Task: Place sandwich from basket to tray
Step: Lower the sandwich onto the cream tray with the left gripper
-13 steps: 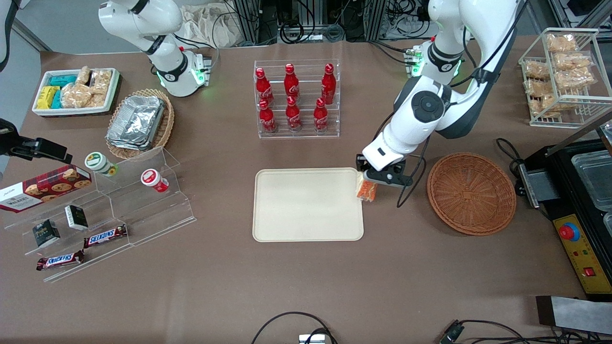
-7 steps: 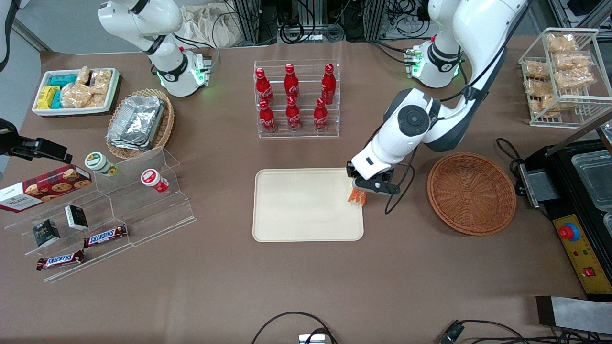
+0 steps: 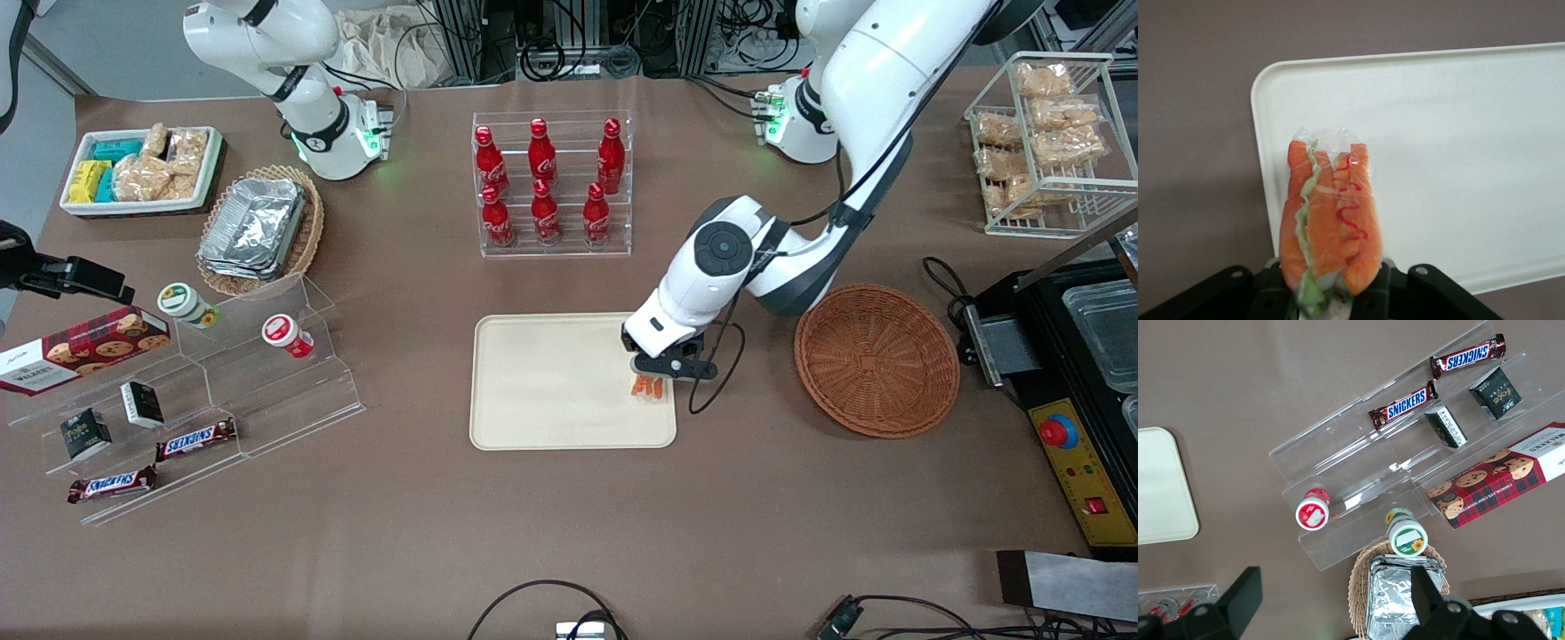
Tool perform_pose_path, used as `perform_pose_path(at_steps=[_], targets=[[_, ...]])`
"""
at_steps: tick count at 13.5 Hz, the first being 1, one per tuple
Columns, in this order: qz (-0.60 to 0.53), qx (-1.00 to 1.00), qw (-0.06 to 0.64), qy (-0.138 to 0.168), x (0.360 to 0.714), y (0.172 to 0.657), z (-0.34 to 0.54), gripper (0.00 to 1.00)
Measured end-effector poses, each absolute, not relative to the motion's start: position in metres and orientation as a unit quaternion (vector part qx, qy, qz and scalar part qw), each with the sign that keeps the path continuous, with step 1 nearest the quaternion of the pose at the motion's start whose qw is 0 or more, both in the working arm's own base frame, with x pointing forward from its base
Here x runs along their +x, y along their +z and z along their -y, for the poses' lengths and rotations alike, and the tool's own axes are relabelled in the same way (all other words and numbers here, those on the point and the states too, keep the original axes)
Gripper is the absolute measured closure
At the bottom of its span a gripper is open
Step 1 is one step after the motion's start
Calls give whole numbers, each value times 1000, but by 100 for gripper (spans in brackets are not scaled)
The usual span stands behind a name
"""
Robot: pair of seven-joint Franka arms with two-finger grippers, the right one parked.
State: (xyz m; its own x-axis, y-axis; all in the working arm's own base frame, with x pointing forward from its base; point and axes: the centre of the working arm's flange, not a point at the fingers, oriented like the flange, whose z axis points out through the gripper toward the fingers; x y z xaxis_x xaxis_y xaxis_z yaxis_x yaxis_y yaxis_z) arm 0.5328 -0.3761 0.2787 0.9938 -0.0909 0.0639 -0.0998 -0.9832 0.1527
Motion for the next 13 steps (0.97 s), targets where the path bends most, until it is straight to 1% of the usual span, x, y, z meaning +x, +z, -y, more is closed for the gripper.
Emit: perform_pose_path(at_steps=[8, 13], targets=[[50, 997, 50, 33, 525, 242, 396, 72], [49, 997, 28, 43, 524, 219, 397, 72]])
